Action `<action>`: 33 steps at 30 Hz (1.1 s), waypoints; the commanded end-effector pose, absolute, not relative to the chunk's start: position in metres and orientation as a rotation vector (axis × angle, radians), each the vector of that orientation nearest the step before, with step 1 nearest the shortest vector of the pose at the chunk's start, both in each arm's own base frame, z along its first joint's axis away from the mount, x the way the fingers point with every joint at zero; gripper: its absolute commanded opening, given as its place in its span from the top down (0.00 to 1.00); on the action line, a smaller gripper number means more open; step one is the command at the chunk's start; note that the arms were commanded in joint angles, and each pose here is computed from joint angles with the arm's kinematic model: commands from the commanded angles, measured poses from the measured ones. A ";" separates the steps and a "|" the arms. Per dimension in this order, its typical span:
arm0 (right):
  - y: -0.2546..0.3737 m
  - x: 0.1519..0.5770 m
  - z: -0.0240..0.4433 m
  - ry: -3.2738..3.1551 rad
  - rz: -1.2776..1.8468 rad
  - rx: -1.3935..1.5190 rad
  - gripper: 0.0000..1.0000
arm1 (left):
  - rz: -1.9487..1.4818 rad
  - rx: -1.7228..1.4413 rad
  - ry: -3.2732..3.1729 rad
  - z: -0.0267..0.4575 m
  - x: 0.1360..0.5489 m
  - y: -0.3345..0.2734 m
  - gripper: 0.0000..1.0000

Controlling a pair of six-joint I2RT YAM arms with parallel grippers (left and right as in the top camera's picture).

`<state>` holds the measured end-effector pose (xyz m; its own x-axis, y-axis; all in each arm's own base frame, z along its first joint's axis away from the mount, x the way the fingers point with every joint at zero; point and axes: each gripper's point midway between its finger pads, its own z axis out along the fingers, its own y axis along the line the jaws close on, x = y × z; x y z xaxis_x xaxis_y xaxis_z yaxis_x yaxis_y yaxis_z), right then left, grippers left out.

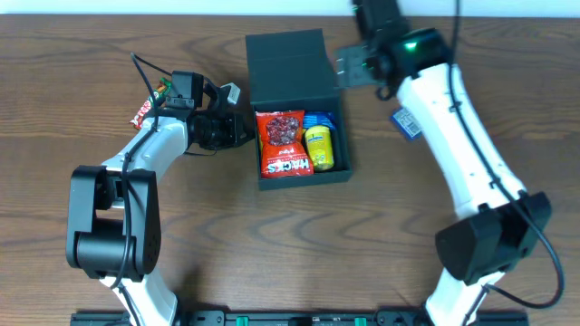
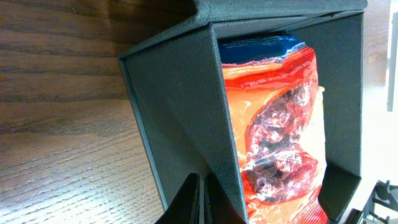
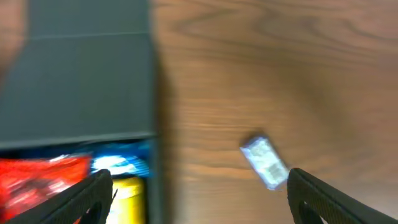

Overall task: Pack container
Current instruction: 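Move the right gripper to the small blue pack, then grasp the small blue pack with the right gripper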

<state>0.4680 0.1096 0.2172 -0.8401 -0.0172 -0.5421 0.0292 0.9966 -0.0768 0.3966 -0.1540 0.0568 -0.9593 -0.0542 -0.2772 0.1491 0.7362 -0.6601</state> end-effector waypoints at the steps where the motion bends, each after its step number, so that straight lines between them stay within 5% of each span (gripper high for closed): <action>1: 0.062 0.467 0.188 2.625 -0.179 0.239 0.11 | -1.079 0.066 2.677 0.052 0.392 -0.158 0.94; 12: 0.001 0.426 0.090 2.634 0.037 1.190 0.20 | -1.079 0.065 2.677 0.052 0.392 -0.158 0.94; 33: 0.002 0.436 0.030 2.612 0.121 1.370 0.22 | -1.080 0.062 2.683 0.051 0.390 -0.158 0.94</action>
<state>0.4355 0.0100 0.0379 -0.5853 0.7997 -0.1337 0.7825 0.6003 0.1652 0.3962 -0.1540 0.0567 -0.9598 -0.0541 -0.2753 0.1479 0.7361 -0.6605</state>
